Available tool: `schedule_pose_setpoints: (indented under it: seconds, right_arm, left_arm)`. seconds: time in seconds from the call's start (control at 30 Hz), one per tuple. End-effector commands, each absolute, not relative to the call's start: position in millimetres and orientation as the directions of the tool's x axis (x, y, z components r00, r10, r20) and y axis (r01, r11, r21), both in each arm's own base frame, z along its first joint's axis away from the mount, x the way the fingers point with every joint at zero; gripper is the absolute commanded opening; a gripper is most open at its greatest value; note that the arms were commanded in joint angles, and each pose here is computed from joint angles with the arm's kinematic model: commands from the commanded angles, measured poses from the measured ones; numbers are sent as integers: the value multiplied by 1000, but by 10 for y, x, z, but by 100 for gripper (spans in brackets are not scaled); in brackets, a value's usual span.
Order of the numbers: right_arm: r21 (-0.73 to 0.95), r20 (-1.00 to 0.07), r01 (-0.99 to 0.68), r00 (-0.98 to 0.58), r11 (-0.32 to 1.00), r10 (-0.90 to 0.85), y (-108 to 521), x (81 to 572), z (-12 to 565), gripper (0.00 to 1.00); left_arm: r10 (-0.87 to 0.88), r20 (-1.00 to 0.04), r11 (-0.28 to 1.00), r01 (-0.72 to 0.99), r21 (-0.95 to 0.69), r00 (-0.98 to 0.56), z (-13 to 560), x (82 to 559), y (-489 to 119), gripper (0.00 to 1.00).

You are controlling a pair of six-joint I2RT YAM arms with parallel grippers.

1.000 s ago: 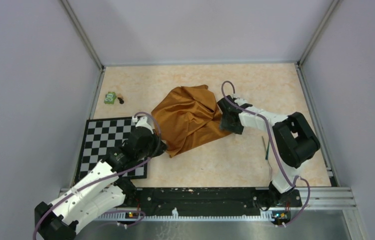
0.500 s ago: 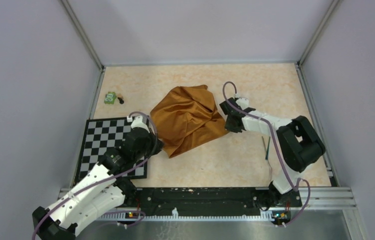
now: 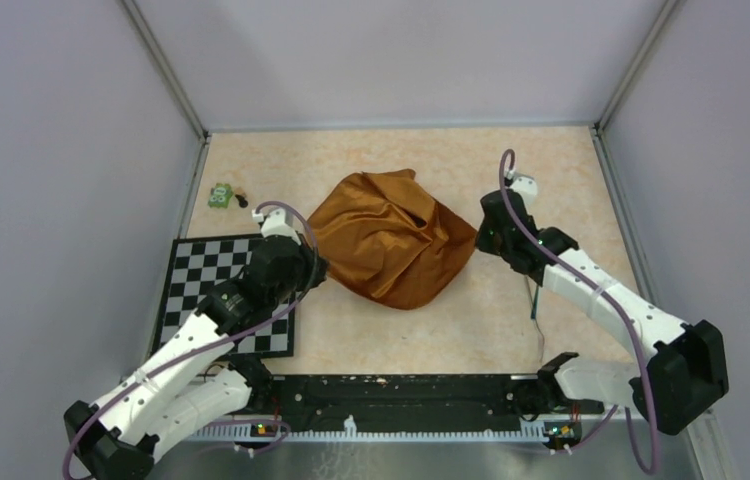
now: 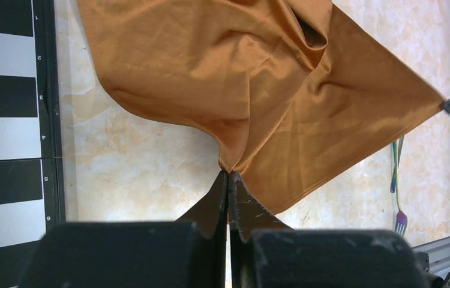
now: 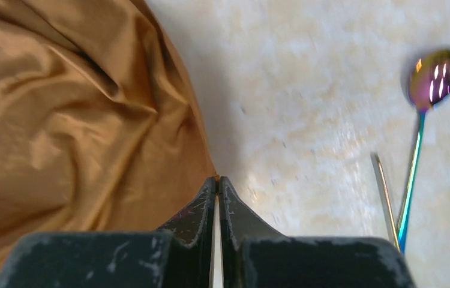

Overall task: Fold the napkin into a case and place the utensils inside
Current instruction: Flatten out the crumpled napkin at the center of the board.

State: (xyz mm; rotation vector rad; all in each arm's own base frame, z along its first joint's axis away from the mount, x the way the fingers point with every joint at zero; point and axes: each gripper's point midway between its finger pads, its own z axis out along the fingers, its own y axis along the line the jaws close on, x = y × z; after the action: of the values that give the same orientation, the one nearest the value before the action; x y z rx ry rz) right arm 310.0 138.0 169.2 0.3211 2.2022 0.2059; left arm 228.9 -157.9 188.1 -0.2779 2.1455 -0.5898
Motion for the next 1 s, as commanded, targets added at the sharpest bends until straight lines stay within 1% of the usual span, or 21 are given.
schedule_pose_setpoints:
  seconds: [0.0,0.07,0.1,0.17,0.2,0.23,0.27,0.33,0.4,0.43,0.53,0.67,0.8,0.83,0.97]
  right_arm:
    - [174,-602,234,-743,956,292,1151,2523,1210,0]
    - [188,-565,201,-778,961,273,1161,2356,1055,2]
    - [183,-561,189,-786,965,260,1143,2311,995,15]
    - [171,-551,184,-797,968,249,1085,2304,920,47]
    - [174,-535,185,-807,967,251,1077,2323,886,57]
    - [189,-511,181,-821,965,254,1110,2334,855,63]
    - [193,-487,190,-833,963,262,1135,2356,814,65]
    - [175,-433,227,-856,958,282,1170,2369,735,67]
    - [176,-404,263,-859,949,313,1215,2402,665,67]
    - [173,-406,278,-854,945,326,1218,2438,661,67]
    - [180,-420,249,-855,951,304,1312,2525,697,65]
    - [200,-451,154,-862,968,231,1432,2574,743,64]
    - [198,-549,-32,-831,980,83,1480,2654,780,63]
    - [185,-557,-69,-829,980,47,1494,2667,769,61]
    - [51,-556,-134,-827,990,-83,1453,2718,729,58]
  left_arm:
    - [-395,-710,857,44,-513,-583,1960,2337,-1627,0]
    - [-392,-707,858,43,-512,-588,1914,2325,-1626,0]
    - [-390,-706,859,42,-510,-591,1892,2323,-1626,0]
    - [-384,-701,861,42,-507,-601,1844,2317,-1636,0]
    - [-382,-699,860,44,-508,-604,1833,2320,-1648,0]
    - [-379,-695,858,49,-511,-612,1820,2315,-1670,0]
    - [-376,-692,857,53,-513,-617,1809,2315,-1687,0]
    - [-372,-689,854,61,-517,-622,1794,2319,-1718,0]
    - [-373,-686,851,64,-521,-625,1775,2322,-1733,0]
    - [-374,-684,850,63,-523,-626,1758,2319,-1736,0]
    - [-379,-677,845,63,-532,-630,1728,2309,-1749,0]
    - [-375,-672,845,64,-532,-638,1674,2290,-1752,0]
    - [-373,-664,843,63,-535,-648,1617,2273,-1761,0]
    - [-374,-662,841,64,-538,-649,1611,2267,-1767,0]
    - [-374,-658,839,64,-541,-654,1598,2261,-1777,0]
